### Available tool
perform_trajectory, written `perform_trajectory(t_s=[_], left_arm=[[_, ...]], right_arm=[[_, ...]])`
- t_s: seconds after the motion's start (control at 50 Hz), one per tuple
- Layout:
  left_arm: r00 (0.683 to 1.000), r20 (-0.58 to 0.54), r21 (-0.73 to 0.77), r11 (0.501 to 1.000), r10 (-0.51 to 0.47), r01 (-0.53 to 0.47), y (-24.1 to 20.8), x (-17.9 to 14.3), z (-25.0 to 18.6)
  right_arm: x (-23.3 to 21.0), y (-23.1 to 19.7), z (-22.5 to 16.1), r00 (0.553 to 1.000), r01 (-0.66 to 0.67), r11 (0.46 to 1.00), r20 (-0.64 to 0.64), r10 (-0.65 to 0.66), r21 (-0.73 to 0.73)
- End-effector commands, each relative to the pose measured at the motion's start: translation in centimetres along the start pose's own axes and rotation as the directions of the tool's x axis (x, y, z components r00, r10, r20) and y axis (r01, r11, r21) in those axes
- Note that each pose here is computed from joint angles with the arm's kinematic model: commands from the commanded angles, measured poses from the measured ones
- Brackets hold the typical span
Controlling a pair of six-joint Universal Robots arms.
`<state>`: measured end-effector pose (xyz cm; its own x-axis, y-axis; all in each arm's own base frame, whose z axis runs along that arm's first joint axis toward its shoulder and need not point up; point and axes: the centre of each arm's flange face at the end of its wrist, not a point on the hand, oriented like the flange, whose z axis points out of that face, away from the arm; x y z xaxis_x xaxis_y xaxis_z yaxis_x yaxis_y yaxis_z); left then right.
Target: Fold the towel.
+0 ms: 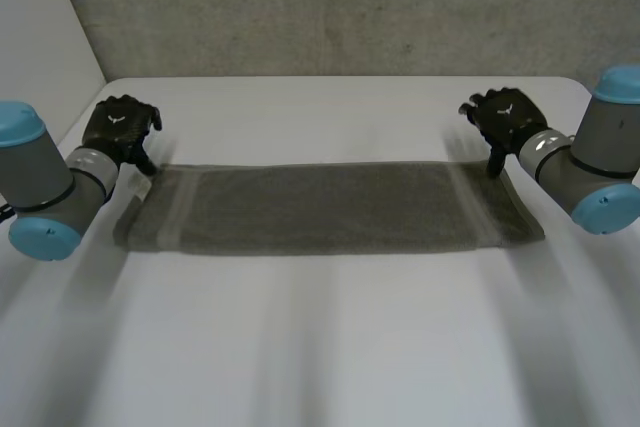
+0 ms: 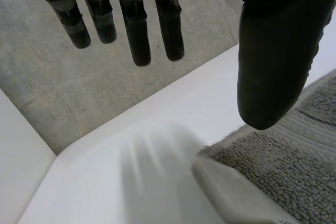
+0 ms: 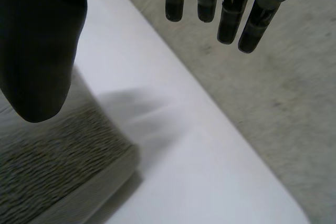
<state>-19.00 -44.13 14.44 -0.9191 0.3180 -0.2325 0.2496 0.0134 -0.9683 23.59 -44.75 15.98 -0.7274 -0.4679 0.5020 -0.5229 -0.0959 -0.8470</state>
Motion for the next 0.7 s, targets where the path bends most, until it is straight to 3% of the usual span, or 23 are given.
perform_trajectory(t_s=[0.02,0.14,0.3,0.54,0.7], left_arm=[[1.0,0.019,0.017,1.0,0.006,-0.006,-1.7,-0.3,-1.0],[1.0,0.03,0.041,0.999,0.007,-0.009,-4.2,-0.7,-3.0],[1.0,0.016,0.044,0.999,-0.002,0.001,-6.6,0.1,-9.3],[0.999,-0.032,0.076,0.997,0.008,-0.005,-5.5,3.3,-13.0],[0.999,-0.04,0.072,0.997,0.006,-0.003,-5.1,3.6,-13.1]], right_arm=[[0.8,-2.8,-2.1,0.998,0.016,1.0,-0.064,-0.014,0.025],[0.7,-5.4,-5.5,0.998,-0.027,0.999,-0.063,0.029,0.031],[0.9,-6.3,-10.7,0.992,-0.119,0.993,-0.045,0.119,-0.006],[-1.4,0.9,-12.2,0.975,-0.198,0.95,0.053,0.216,-0.241],[-2.6,3.5,-11.2,0.969,-0.182,0.951,0.121,0.217,-0.25]])
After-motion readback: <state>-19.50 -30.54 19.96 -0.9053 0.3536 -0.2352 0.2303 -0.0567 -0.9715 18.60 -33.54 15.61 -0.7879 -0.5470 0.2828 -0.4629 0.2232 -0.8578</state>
